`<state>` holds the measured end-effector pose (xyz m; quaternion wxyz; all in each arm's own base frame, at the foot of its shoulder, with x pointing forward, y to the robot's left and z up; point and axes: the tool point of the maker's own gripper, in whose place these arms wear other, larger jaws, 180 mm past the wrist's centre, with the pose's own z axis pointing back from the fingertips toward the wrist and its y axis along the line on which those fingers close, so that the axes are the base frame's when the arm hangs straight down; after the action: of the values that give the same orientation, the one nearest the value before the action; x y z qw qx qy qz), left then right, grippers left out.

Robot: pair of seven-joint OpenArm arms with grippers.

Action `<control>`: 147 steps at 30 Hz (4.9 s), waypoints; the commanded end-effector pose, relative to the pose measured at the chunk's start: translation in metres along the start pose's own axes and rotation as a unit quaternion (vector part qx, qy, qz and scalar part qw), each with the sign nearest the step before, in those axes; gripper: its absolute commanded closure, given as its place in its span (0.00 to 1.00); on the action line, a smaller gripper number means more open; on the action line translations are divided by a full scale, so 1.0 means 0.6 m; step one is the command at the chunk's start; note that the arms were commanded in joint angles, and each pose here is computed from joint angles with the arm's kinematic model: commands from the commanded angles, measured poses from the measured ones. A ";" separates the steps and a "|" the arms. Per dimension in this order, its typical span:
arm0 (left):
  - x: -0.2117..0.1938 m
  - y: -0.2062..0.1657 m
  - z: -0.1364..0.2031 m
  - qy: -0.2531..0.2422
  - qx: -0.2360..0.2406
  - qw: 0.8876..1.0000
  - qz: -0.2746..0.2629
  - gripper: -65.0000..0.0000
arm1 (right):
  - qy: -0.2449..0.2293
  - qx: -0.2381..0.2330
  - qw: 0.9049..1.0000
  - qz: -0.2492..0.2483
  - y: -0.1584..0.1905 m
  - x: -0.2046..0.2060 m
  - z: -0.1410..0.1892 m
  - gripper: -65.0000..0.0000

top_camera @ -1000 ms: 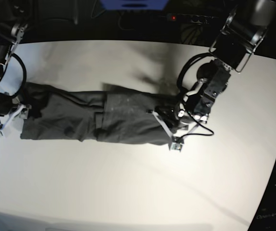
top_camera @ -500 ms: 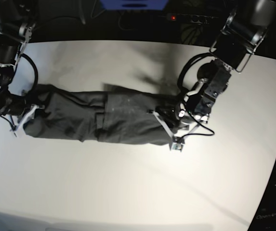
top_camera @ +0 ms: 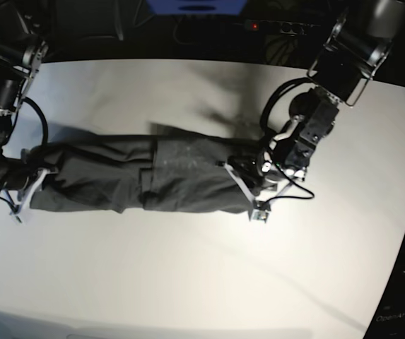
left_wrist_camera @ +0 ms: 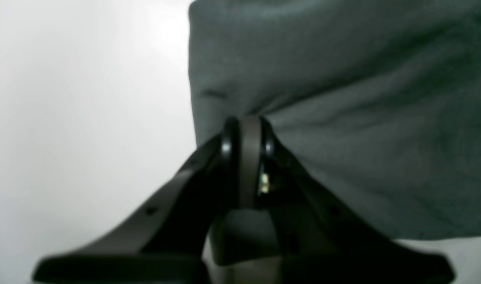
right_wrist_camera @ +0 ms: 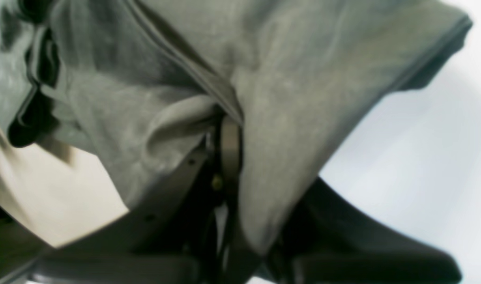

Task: Fold the T-shirt properly
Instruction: 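Lift the shirt end with the right gripper and fold it toward the left gripper, then open the left gripper and withdraw it from the shirt bundle, then press the right gripper down onto the folded grey bundle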

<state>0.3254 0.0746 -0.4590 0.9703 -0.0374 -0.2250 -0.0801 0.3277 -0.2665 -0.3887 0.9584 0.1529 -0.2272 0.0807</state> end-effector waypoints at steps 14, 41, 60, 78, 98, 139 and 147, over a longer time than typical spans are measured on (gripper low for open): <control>-0.162 0.047 -0.002 0.178 0.047 0.983 0.019 0.95 | -0.038 0.049 0.992 0.106 0.168 0.056 -0.020 0.99; -0.170 0.043 -0.002 0.183 0.045 0.982 0.018 0.95 | 0.024 0.185 0.908 0.375 0.468 0.035 -0.108 0.99; -0.166 0.022 -0.004 0.180 0.034 0.983 0.019 0.95 | 0.144 -0.057 0.886 0.437 0.288 0.027 -0.140 0.99; -0.051 -0.013 0.068 0.083 -0.021 0.995 0.042 0.95 | 0.169 -0.117 0.864 0.460 0.289 0.022 -0.149 0.99; 0.033 0.058 0.070 0.003 0.059 0.997 0.042 0.95 | 0.169 -0.117 0.864 0.460 0.285 0.019 -0.149 0.99; -0.021 0.149 0.071 -0.027 0.072 0.997 0.031 0.95 | 0.164 -0.141 0.859 0.463 0.280 0.061 -0.133 0.99; 0.001 0.108 0.067 -0.040 0.037 0.998 0.010 0.95 | 0.158 -0.182 0.837 0.492 0.290 0.067 -0.118 0.99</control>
<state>0.3115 0.1464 -0.4331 0.9653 0.0002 -0.2546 -0.0588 0.3401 -0.0808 -0.4015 0.8285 -0.1627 -0.1068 0.5251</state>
